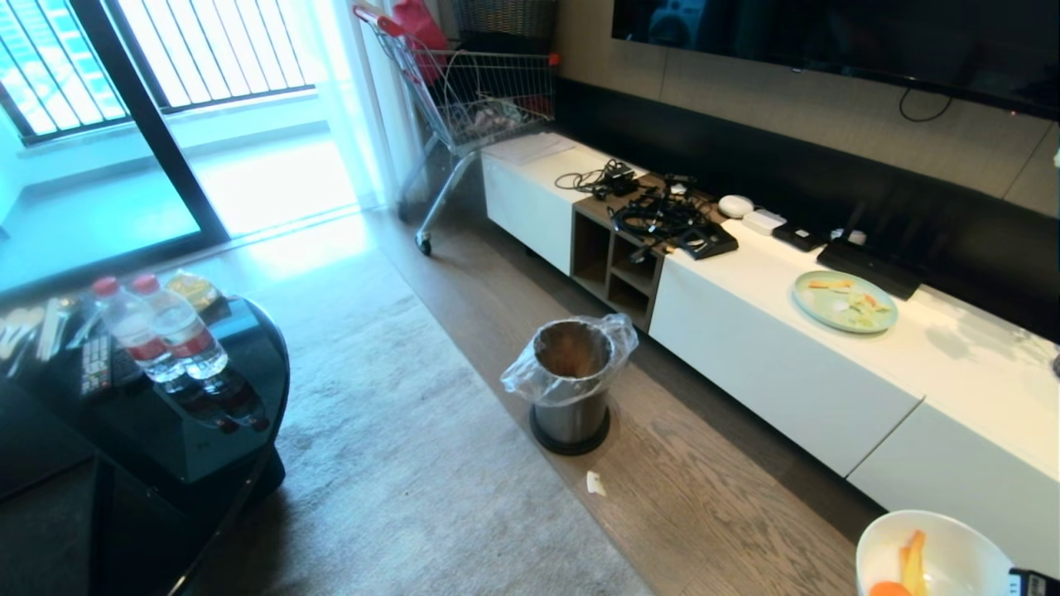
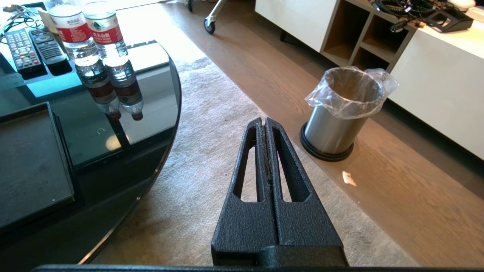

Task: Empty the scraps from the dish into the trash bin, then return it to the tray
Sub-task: Move the bowl over the trash can

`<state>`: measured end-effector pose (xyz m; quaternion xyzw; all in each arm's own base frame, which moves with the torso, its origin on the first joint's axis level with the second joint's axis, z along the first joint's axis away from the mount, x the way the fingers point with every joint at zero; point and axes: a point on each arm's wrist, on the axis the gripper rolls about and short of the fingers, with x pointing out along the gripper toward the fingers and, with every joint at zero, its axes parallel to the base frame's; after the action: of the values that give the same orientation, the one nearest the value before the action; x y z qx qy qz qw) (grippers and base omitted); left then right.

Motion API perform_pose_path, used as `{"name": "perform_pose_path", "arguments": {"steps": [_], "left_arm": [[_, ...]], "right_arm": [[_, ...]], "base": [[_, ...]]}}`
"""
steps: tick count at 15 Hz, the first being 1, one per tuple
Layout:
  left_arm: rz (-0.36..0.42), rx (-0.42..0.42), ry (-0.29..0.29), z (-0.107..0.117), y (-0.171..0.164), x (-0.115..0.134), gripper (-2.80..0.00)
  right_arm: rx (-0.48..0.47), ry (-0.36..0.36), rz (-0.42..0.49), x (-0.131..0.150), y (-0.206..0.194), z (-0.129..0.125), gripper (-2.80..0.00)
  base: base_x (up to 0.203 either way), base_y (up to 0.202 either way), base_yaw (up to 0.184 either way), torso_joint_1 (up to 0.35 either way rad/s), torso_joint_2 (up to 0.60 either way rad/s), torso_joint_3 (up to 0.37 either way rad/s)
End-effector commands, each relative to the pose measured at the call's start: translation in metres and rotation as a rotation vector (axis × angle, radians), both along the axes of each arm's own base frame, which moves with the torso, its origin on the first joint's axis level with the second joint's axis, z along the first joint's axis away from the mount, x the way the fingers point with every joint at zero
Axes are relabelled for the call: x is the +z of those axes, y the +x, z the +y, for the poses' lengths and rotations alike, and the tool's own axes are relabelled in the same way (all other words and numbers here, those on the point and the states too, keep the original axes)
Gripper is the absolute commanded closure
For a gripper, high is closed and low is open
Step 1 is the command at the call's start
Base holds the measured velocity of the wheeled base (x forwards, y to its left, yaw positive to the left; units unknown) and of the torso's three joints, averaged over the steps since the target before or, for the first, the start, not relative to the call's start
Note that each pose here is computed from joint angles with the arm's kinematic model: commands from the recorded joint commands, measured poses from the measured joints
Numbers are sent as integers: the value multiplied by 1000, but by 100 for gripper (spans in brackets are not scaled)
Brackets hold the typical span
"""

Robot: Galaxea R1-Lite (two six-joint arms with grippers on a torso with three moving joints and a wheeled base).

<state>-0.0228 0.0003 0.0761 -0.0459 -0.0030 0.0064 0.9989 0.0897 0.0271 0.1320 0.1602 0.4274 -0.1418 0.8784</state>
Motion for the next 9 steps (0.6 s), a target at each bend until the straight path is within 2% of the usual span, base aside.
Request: {"name": "perform_pose_path", "arguments": {"steps": [1, 6, 9], "left_arm": [[-1, 1, -2, 0, 0, 0, 0], [-1, 1, 1, 0, 0, 0, 0], [-1, 1, 1, 0, 0, 0, 0]], "right_arm": [[-4, 0, 3, -1, 0, 0, 0], [-4, 0, 1, -1, 0, 0, 0], [-6, -1, 4, -1, 0, 0, 0]], "base": [[0, 0, 0, 0, 0, 0], [0, 0, 0, 0, 0, 0], [160, 0, 0, 4, 2, 3]]}}
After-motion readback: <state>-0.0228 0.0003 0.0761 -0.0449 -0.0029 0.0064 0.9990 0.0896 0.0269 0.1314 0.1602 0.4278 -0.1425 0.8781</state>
